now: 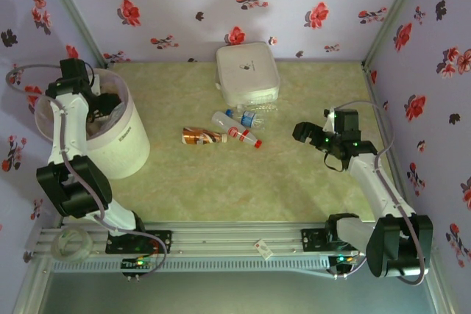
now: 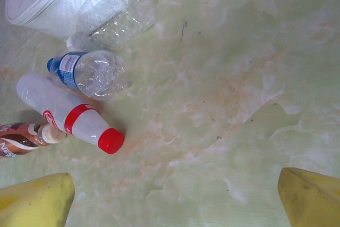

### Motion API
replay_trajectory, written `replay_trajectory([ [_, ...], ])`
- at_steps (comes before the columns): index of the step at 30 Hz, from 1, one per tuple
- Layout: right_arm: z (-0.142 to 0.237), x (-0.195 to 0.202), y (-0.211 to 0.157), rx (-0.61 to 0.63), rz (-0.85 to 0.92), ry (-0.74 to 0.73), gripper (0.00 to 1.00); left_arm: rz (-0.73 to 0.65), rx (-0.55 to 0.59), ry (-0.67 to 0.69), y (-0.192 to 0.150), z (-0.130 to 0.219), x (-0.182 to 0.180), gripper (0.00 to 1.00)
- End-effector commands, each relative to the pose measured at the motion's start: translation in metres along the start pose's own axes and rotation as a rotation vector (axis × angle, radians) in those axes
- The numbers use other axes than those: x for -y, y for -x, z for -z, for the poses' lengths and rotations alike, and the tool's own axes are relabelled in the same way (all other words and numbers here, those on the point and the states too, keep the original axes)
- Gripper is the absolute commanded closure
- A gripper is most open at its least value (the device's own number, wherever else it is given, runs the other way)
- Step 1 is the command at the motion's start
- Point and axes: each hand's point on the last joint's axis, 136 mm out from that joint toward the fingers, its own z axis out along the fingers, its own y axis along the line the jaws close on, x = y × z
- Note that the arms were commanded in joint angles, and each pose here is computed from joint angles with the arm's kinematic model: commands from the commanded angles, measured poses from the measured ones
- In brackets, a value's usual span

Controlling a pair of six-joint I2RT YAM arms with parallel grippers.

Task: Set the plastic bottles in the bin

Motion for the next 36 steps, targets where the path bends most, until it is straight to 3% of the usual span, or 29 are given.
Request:
replay_trajectory([
  [1,0.000,-0.004,0.005,0.013,-0.002,0.021,0.01,0.010,-0.007,0.019,-0.005,0.006,-0.006,0.15],
  [10,0.000,-0.004,0.004,0.011,-0.004,0.026,0.01,0.016,0.109,0.010,0.010,0.054,-0.004,0.00],
  [16,0.001,-0.004,0.004,0.012,-0.005,0.025,0.01,0.053,0.205,-0.002,0.022,0.088,-0.003,0.00],
  [26,0.002,-0.003,0.002,0.015,-0.003,0.021,0.01,0.066,0.272,-0.052,0.028,0.121,0.007,0.00],
  [36,0.001,-0.005,0.004,0.015,-0.011,0.029,0.01,-0.051,0.386,-0.063,0.038,0.184,0.045,0.00],
])
